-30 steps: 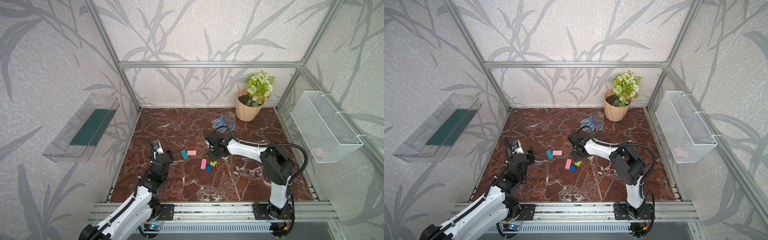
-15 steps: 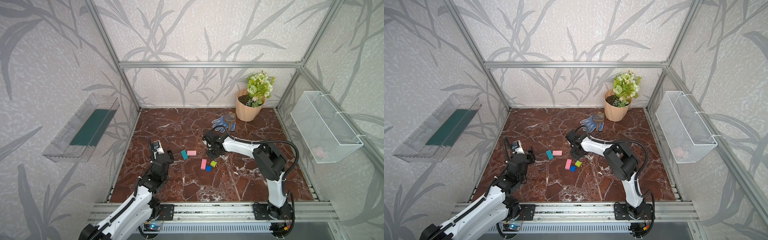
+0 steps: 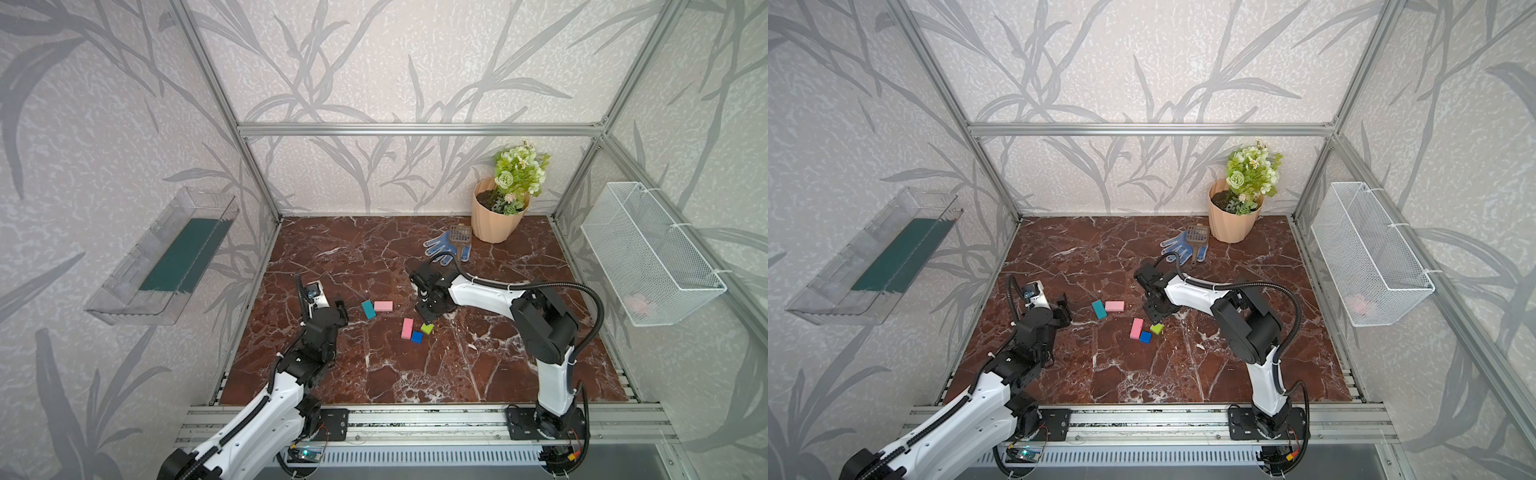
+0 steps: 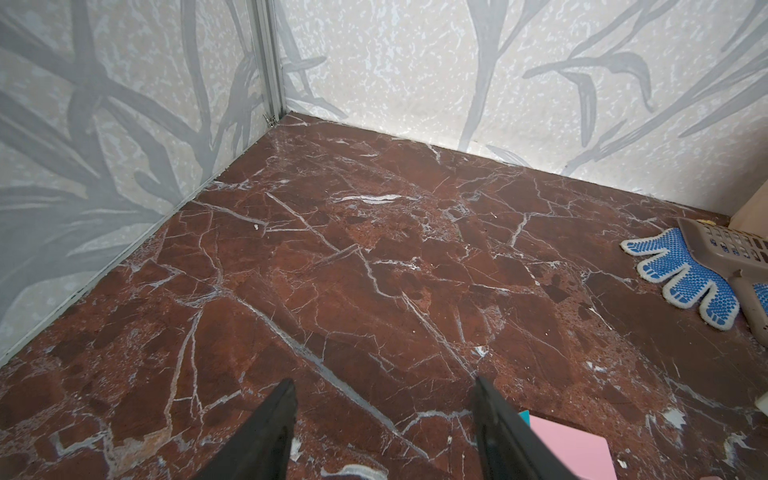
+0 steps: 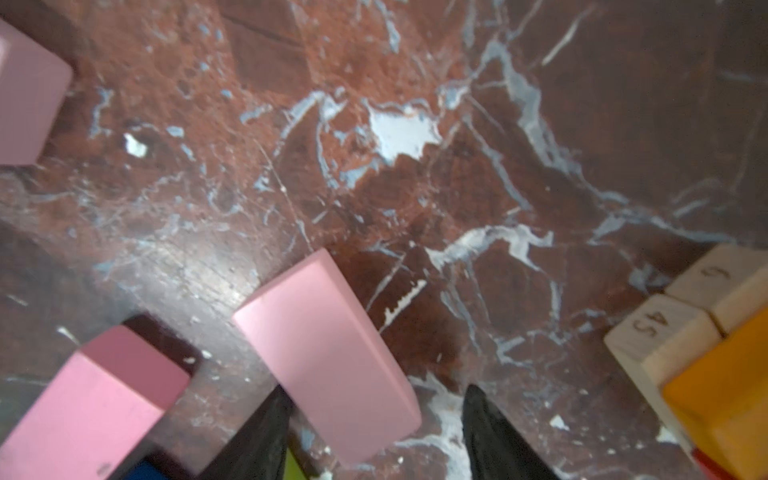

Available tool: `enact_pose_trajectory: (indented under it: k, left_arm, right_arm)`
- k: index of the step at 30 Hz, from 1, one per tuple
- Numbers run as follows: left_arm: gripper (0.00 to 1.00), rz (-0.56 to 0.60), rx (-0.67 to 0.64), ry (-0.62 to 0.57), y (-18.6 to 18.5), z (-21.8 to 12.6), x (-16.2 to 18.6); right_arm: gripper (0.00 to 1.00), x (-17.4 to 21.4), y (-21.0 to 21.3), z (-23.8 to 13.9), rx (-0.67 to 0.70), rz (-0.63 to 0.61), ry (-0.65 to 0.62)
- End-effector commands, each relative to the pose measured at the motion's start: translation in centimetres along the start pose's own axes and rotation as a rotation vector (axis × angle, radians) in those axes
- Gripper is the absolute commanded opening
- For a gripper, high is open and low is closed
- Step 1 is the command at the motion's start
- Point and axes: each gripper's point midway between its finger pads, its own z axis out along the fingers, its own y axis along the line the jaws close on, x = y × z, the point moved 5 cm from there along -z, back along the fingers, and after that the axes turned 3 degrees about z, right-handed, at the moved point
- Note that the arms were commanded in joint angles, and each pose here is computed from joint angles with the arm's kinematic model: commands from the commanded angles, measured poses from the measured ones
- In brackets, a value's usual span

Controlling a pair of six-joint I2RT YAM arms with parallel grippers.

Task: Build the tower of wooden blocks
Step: 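Move the right gripper to the long pink block and close on it, then lift the pink block with the right gripper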

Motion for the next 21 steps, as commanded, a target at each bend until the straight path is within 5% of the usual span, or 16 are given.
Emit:
enact_pose_trajectory:
  k: [1,21]
  left_arm:
    - [0.67,-0.02,-0.002,-0.021,0.3,-0.1,0.0]
    - [0.69,-0.036,0.012,-0.042,0.6,-0.6,0.0]
  right_arm:
    - [0.64,1.5,-1.9,0.2,0.063,0.055,0.035]
    - [0.63,-0.2,-2.5,-0.8,-0.061,0.239,-0.07]
